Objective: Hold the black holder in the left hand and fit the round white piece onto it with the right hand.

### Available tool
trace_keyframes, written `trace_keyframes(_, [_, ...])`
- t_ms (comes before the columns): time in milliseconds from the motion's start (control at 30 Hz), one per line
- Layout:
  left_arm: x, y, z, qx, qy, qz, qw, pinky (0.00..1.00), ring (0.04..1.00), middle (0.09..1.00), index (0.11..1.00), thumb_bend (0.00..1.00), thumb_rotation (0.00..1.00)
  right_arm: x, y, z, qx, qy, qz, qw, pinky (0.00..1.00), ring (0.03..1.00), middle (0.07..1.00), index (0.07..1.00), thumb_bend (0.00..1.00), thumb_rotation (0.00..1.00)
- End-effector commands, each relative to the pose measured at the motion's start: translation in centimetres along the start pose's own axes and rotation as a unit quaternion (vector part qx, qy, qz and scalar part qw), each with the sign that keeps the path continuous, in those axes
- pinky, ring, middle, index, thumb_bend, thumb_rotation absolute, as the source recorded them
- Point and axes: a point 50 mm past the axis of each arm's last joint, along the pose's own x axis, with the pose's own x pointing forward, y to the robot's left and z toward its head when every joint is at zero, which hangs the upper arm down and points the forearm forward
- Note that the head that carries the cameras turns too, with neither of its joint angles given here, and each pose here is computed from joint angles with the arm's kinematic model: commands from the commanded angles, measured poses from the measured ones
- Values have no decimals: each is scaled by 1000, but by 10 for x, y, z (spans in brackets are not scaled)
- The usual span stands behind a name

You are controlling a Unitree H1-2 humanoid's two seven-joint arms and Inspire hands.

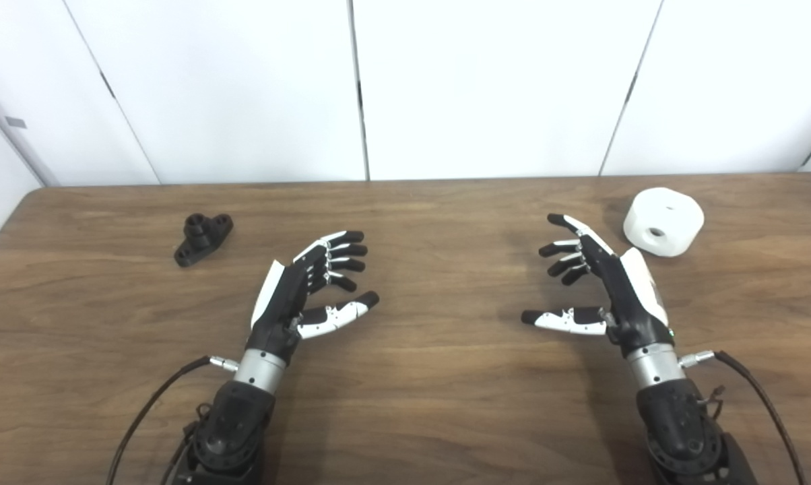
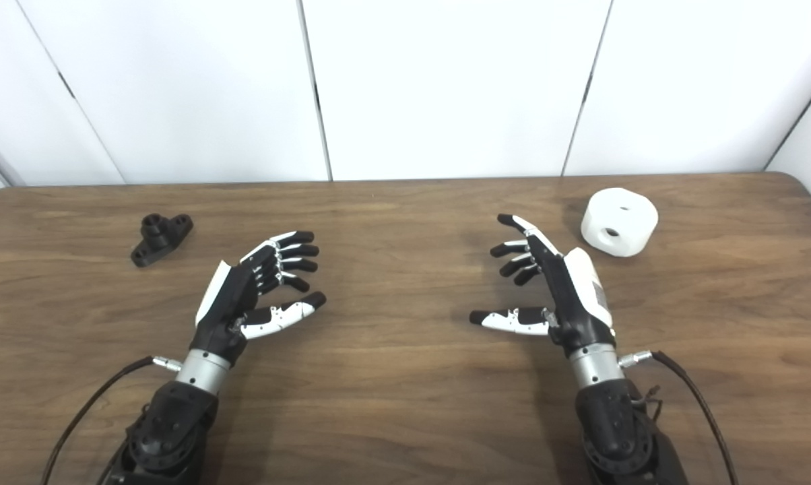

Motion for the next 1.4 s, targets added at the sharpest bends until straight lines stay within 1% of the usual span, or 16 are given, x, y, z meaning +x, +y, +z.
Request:
trace_keyframes(0, [10, 5, 17, 10, -37, 6, 999, 567, 700, 754, 782, 627, 50, 12, -10, 16, 2, -39, -22, 999, 482, 569, 670, 852, 726, 61])
trace_keyframes(333, [11, 4, 16, 8, -39, 6, 999, 566, 700, 753, 783, 628, 38, 13, -10, 15, 2, -33, -21, 999, 488, 574, 670, 851, 733, 83])
trace_keyframes(467, [12, -5, 14, 1, -38, 4, 999, 574, 698, 750, 785, 628, 56, 11, -17, 8, 1, -35, -18, 999, 499, 587, 678, 856, 724, 92])
trace_keyframes(533, [13, -12, 11, -11, -34, 4, 999, 589, 706, 749, 782, 633, 42, 9, -23, 3, 1, -35, -16, 999, 490, 589, 685, 860, 716, 68])
trace_keyframes(633, [14, -21, 8, -14, -21, 3, 1000, 595, 713, 753, 786, 646, 69, 8, -27, -4, 1, -32, -16, 999, 474, 580, 689, 863, 713, 46])
trace_keyframes(733, [16, -31, 3, -17, -18, 1, 1000, 591, 717, 755, 788, 636, 22, 7, -30, -10, 4, -23, -16, 1000, 479, 581, 693, 865, 719, 24])
trace_keyframes(867, [18, -38, -3, -26, -17, 2, 1000, 567, 709, 752, 778, 648, 1, 6, -35, -10, 8, -13, -16, 1000, 500, 589, 695, 868, 722, 1])
trace_keyframes(1033, [19, -40, -3, -15, -9, 8, 1000, 574, 715, 756, 761, 656, 22, 6, -38, -12, 1, -24, -23, 999, 479, 567, 676, 853, 735, 0])
trace_keyframes(1167, [20, -39, -1, -18, -18, 14, 1000, 562, 712, 756, 749, 656, 5, 6, -39, -10, -2, -25, -23, 999, 466, 559, 666, 846, 740, 0])
trace_keyframes(1300, [21, -35, 2, -24, -34, 14, 999, 541, 685, 755, 723, 635, 0, 4, -41, -11, -2, -26, -22, 999, 468, 566, 660, 844, 737, 0])
trace_keyframes(1367, [23, -31, 5, -16, -45, 19, 999, 524, 661, 743, 709, 630, 0, 4, -42, -10, -5, -26, -22, 999, 464, 563, 657, 842, 736, 0])
